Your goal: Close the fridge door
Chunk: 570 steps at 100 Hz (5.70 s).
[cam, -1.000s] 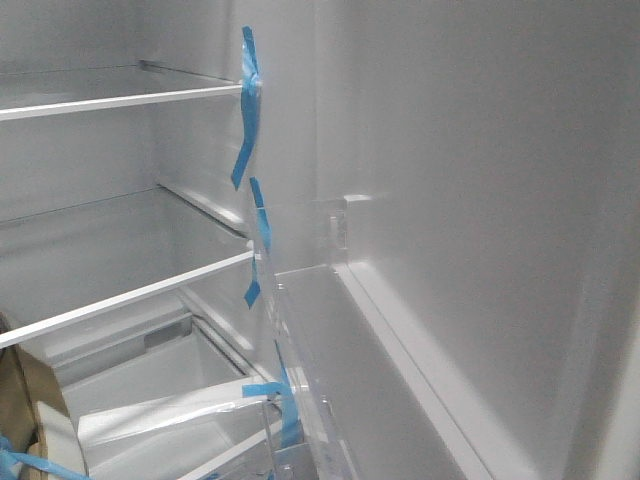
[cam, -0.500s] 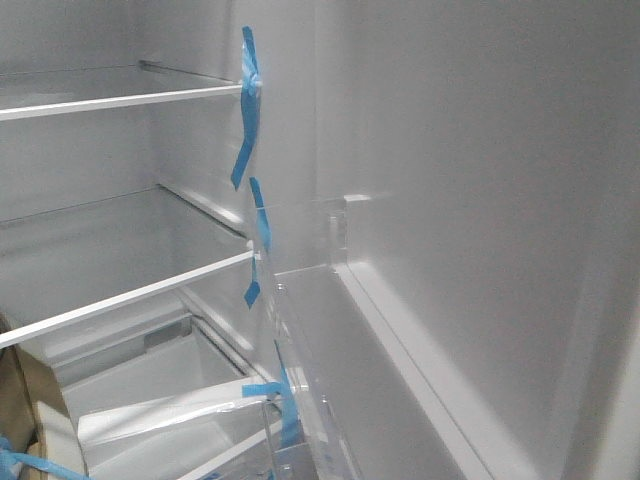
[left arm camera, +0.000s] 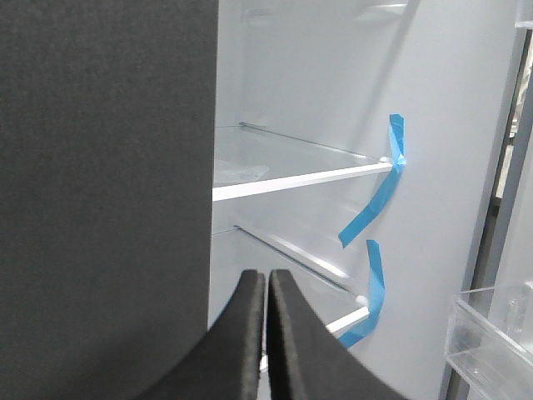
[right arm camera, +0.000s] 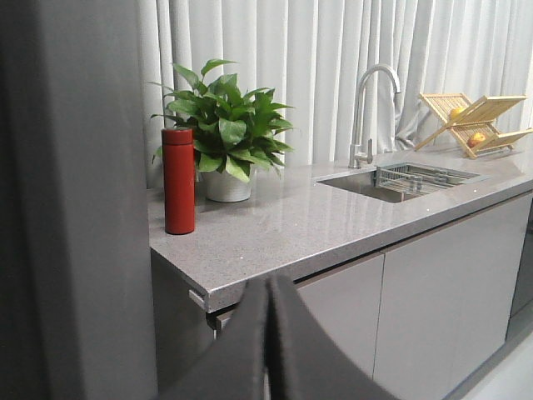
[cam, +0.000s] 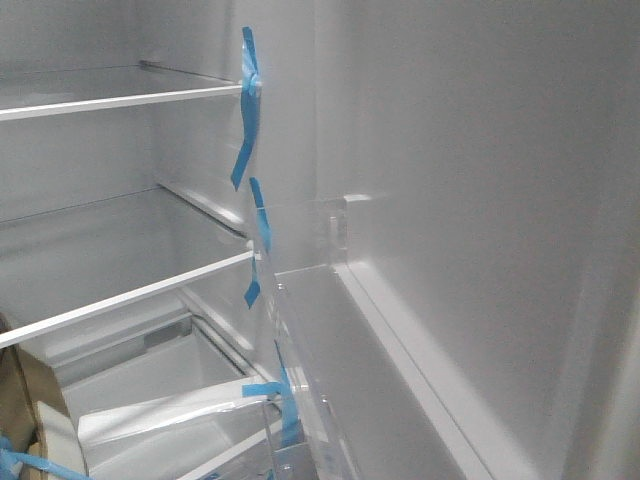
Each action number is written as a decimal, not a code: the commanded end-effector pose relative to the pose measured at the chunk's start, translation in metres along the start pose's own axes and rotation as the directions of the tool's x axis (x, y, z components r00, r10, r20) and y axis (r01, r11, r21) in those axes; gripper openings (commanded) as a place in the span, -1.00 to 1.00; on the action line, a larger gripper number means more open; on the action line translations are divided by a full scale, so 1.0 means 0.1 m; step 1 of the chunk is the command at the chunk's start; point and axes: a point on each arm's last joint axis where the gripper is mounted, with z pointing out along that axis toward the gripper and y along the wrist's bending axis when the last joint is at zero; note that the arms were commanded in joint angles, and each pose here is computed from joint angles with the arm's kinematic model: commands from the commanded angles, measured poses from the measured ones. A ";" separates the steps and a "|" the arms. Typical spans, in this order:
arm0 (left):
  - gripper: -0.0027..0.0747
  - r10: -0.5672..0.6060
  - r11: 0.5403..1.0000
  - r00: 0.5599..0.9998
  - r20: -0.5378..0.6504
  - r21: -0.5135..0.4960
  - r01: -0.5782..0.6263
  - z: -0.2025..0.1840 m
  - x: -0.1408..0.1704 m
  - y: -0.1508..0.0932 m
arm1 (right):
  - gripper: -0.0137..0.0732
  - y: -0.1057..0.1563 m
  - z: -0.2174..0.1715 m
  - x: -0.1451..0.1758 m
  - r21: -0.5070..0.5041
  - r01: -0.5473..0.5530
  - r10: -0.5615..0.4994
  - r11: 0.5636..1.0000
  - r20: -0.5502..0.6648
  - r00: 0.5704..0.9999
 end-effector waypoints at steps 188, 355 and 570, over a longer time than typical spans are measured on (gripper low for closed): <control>-0.99 -0.005 1.000 1.000 0.030 0.004 0.005 0.02 0.04 0.00 | -0.86 0.53 0.86 -1.26 -0.563 -0.246 0.256 0.789 -0.063 0.965; -0.99 -0.005 1.000 1.000 0.030 0.004 0.005 0.02 0.04 0.00 | -0.86 2.73 2.49 -1.33 -0.743 -0.242 0.278 0.624 -0.078 0.957; -0.99 -0.005 1.000 1.000 0.030 0.004 0.005 0.02 0.04 0.00 | -0.86 0.16 0.71 0.15 -0.141 0.054 -0.030 0.989 0.173 0.985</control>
